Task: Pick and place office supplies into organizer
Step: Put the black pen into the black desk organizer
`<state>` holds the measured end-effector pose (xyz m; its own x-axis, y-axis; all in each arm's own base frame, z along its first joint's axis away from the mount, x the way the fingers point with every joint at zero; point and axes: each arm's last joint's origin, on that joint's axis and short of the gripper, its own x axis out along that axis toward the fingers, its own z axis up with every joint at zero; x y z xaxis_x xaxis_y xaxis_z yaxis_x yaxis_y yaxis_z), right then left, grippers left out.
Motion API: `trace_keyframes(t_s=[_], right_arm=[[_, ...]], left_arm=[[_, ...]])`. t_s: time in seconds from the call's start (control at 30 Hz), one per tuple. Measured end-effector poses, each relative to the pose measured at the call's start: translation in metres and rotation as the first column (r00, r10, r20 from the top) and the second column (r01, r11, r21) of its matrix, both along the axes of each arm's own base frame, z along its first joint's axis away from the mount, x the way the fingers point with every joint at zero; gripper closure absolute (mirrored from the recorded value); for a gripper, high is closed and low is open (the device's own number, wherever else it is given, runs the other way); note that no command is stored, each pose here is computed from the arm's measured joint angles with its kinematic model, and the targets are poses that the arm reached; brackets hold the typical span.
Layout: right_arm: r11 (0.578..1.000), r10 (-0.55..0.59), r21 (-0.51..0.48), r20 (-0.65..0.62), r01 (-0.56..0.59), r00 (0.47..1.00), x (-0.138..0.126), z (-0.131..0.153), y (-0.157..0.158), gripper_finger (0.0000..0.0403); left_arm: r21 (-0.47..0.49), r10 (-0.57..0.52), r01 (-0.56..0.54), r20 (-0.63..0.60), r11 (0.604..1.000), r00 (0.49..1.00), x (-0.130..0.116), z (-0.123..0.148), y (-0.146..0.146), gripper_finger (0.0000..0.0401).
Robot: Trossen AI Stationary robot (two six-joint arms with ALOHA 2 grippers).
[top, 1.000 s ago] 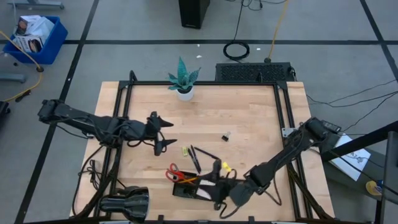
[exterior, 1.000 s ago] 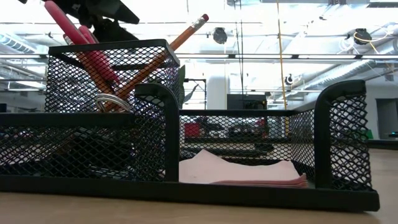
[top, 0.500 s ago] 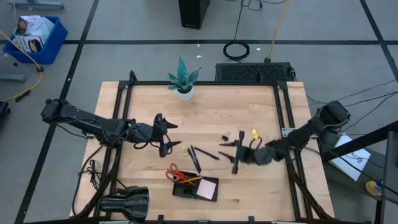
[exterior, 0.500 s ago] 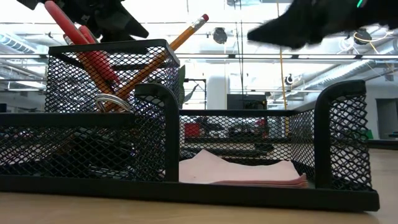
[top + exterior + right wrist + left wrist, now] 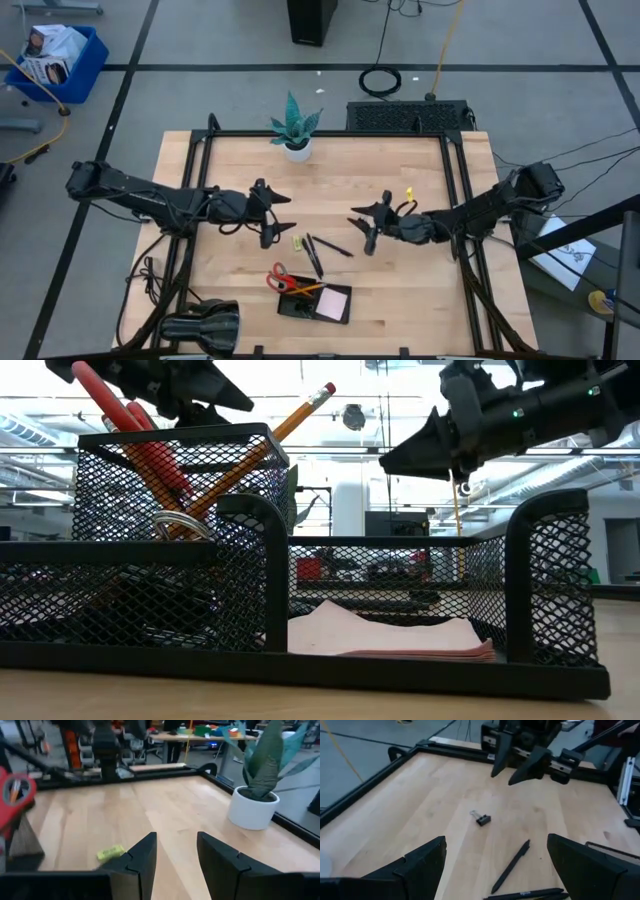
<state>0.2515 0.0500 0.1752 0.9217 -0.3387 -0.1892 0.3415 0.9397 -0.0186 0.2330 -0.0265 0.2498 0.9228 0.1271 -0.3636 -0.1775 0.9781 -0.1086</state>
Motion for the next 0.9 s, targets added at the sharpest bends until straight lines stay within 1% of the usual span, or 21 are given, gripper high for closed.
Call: trace_keyframes(t_s=[0.1,0.17,0.23,0.33,0.4,0.53,0.7,0.77,0.83,0.9], right_arm=[[1.000,0.004,-0.022,-0.038,-0.005,0.999,-0.001,-0.003,0.000,0.0270],[1.000,0.003,-0.030,-0.066,-0.005,0.998,-0.001,-0.006,0.000,0.0272],[1.000,0.013,-0.020,-0.114,-0.016,0.993,-0.003,-0.010,0.000,0.0274],[0.995,0.102,0.003,-0.235,-0.104,0.967,-0.007,-0.022,0.001,0.0274],[0.991,0.136,0.041,-0.273,-0.130,0.952,-0.008,-0.026,0.002,0.0275],[0.989,0.150,0.053,-0.274,-0.141,0.950,-0.009,-0.028,0.006,0.0274],[0.978,0.207,0.055,-0.228,-0.200,0.951,-0.004,-0.035,0.023,0.0270],[0.975,0.223,0.061,-0.200,-0.216,0.954,0.001,-0.043,0.030,0.0267],[0.977,0.213,0.046,-0.236,-0.208,0.948,0.000,-0.056,0.034,0.0262],[0.983,0.185,0.036,-0.240,-0.182,0.953,0.001,-0.064,0.037,0.0257]], left_arm=[[0.014,-0.033,0.034,-0.047,0.999,0.998,-0.002,-0.004,0.000,0.0052],[0.005,-0.054,0.054,-0.066,0.999,0.996,-0.002,-0.006,-0.001,0.0052],[-0.010,-0.051,0.051,-0.070,0.999,0.996,-0.002,-0.006,0.001,0.0052],[-0.008,-0.053,0.053,-0.094,0.999,0.994,-0.003,-0.008,0.002,0.0052],[-0.001,-0.061,0.061,-0.092,0.998,0.994,-0.004,-0.007,0.002,0.0052],[0.014,-0.065,0.067,-0.094,0.998,0.993,-0.004,-0.007,0.002,0.0052],[0.046,-0.065,0.069,-0.097,0.997,0.993,-0.004,-0.007,0.002,0.0052],[0.045,-0.053,0.057,-0.095,0.997,0.994,-0.004,-0.007,0.003,0.0052],[0.042,-0.054,0.058,-0.095,0.997,0.994,-0.004,-0.007,0.003,0.0052],[0.041,-0.061,0.065,-0.097,0.997,0.993,-0.004,-0.007,0.002,0.0052]])
